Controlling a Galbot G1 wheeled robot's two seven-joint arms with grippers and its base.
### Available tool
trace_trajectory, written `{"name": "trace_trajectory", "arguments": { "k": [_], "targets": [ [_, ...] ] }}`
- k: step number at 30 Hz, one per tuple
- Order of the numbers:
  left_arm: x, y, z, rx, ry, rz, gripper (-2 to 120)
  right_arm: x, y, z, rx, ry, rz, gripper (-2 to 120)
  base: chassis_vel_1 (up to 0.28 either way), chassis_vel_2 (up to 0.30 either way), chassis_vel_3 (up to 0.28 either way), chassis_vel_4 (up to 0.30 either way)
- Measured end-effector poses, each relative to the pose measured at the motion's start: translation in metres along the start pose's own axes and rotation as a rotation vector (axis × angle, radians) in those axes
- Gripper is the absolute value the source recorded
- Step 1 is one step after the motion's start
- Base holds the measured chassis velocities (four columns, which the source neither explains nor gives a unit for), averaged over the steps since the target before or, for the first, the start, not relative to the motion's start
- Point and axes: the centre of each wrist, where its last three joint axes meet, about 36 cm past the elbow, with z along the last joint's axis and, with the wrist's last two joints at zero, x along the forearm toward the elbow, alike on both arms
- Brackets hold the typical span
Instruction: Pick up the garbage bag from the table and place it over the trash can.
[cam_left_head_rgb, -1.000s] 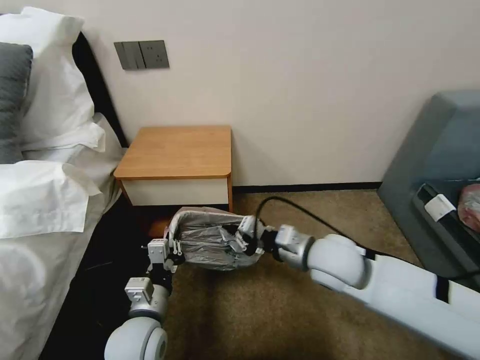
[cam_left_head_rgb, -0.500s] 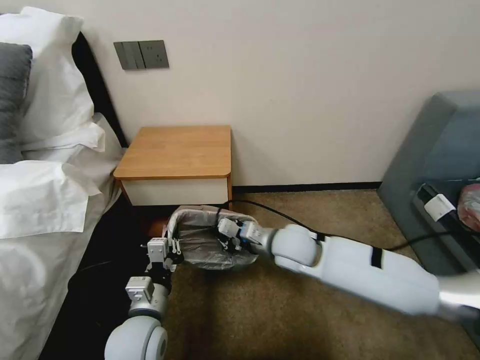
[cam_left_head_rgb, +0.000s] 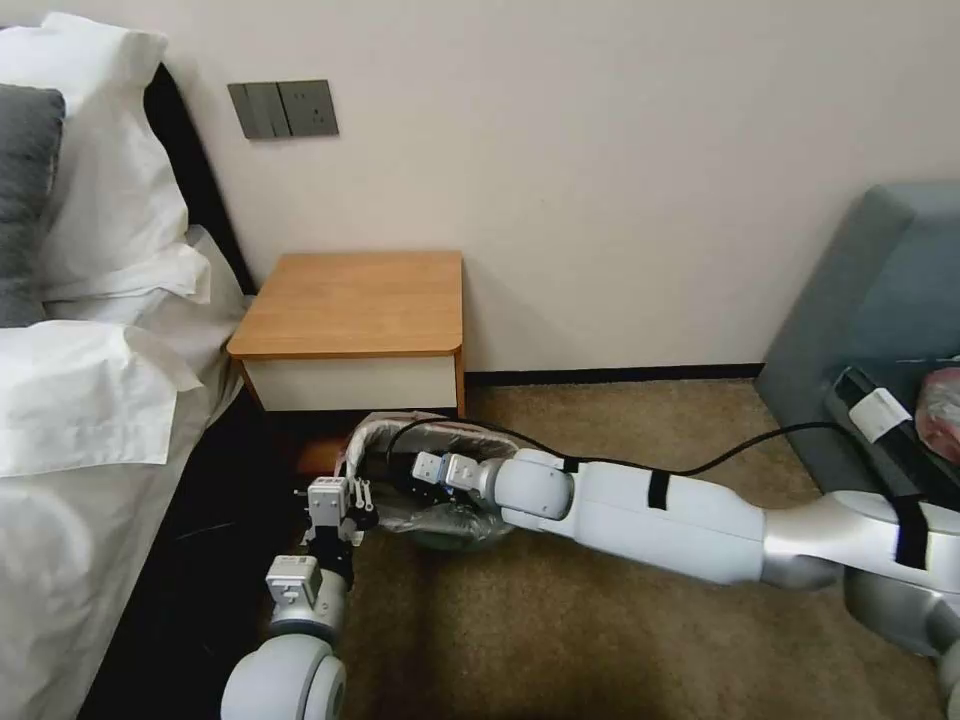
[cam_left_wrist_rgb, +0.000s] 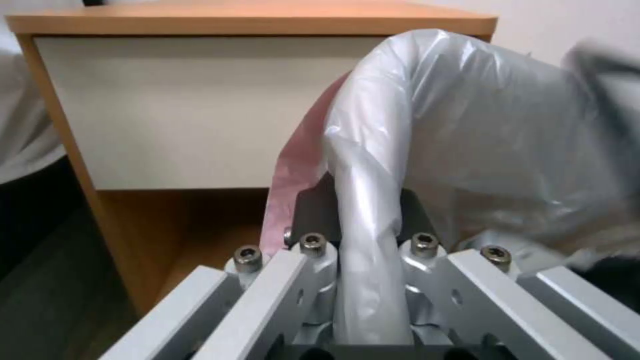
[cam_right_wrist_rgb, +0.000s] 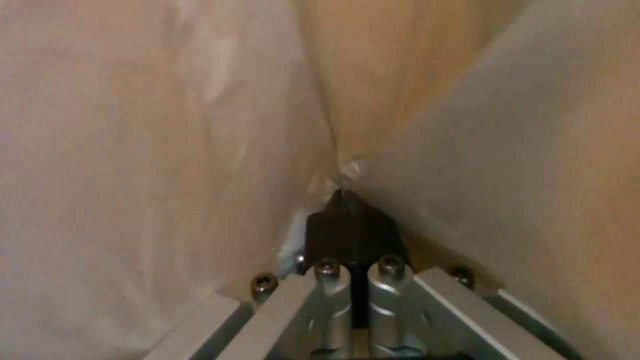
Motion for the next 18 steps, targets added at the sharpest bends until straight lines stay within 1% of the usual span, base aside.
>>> {"name": "trace_trajectory", "arguments": {
  "k": [2,4,5,8,9,12,13,14,15,18],
  "targets": [
    [0.000,0.000,0.000,0.004,0.001,-0.002,7,0.000,0.002,-0.002,0.001,-0.007,-0.004,0,0.000,0.000,0.000,0.000],
    [-0.001,0.000,0.003,0.010,0.009,-0.003,7,0.011,0.005,-0.009,-0.019,-0.044,-0.003,0,0.000,0.000,0.000,0.000],
    [-0.001,0.000,0.003,0.010,0.009,-0.003,7,0.011,0.005,-0.009,-0.019,-0.044,-0.003,0,0.000,0.000,0.000,0.000],
    [-0.003,0.001,0.007,0.027,0.024,-0.012,7,0.044,0.005,-0.023,-0.054,-0.131,0.005,0,0.000,0.000,0.000,0.000],
    [-0.003,0.001,0.007,0.027,0.024,-0.012,7,0.044,0.005,-0.023,-0.054,-0.131,0.005,0,0.000,0.000,0.000,0.000],
    [-0.005,0.002,0.009,0.068,0.038,-0.023,7,0.078,0.008,-0.029,-0.129,-0.201,0.014,0,0.000,0.000,0.000,0.000],
    [-0.005,0.002,0.010,0.082,0.043,-0.026,7,0.092,0.008,-0.025,-0.168,-0.219,0.023,0,0.000,0.000,0.000,0.000],
    [-0.005,0.002,0.010,0.082,0.043,-0.026,7,0.092,0.008,-0.025,-0.168,-0.219,0.023,0,0.000,0.000,0.000,0.000],
    [-0.006,0.002,0.010,0.093,0.046,-0.026,7,0.103,0.010,-0.020,-0.202,-0.234,0.034,0,0.000,0.000,0.000,0.000],
    [-0.005,0.002,0.005,0.163,0.080,-0.029,7,0.139,0.023,-0.009,-0.307,-0.296,0.063,0,0.000,0.000,0.000,0.000]
  ]
}}
